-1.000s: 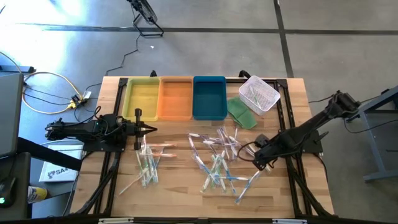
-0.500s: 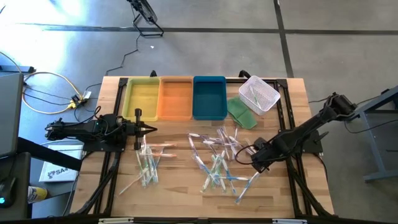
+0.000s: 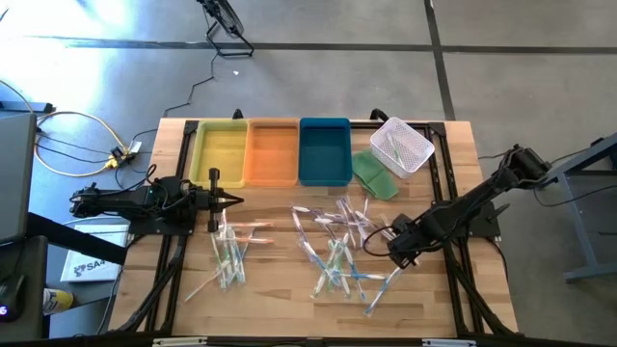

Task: Pick & Place Toothbrushes
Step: Put the green toothbrush into the white bin

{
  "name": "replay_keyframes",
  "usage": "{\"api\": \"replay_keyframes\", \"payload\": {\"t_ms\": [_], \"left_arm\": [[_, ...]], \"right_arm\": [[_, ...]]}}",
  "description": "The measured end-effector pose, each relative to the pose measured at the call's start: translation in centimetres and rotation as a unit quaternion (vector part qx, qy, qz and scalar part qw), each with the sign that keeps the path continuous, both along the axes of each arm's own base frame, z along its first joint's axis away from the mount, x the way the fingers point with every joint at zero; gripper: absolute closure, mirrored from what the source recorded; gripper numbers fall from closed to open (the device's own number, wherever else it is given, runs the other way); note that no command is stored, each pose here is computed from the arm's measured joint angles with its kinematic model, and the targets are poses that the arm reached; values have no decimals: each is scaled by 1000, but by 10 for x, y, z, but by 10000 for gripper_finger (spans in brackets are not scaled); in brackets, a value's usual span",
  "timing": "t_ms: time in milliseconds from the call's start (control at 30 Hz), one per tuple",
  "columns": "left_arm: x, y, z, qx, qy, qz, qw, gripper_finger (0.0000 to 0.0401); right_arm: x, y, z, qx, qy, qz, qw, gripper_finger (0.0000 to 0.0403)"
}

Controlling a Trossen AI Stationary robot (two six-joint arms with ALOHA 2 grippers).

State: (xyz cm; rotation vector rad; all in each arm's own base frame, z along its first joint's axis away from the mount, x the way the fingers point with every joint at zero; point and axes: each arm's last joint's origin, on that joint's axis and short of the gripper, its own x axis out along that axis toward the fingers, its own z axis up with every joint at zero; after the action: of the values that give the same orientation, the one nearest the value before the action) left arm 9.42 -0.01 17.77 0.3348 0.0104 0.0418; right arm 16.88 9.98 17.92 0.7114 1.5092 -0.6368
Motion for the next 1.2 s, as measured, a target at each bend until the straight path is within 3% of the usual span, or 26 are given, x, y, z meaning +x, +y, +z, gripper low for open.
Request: {"api": "replay_keyframes", "payload": {"t_ms": [567,1200], "left_arm": [[0,0,0,0,2,0,1000,401],[0,0,-1,0,3,0,1000,401]], "right_arm": [[0,6,-1,-8,-11,-8,1000,238],[1,27,-36,-52,57,13,997,238]]}}
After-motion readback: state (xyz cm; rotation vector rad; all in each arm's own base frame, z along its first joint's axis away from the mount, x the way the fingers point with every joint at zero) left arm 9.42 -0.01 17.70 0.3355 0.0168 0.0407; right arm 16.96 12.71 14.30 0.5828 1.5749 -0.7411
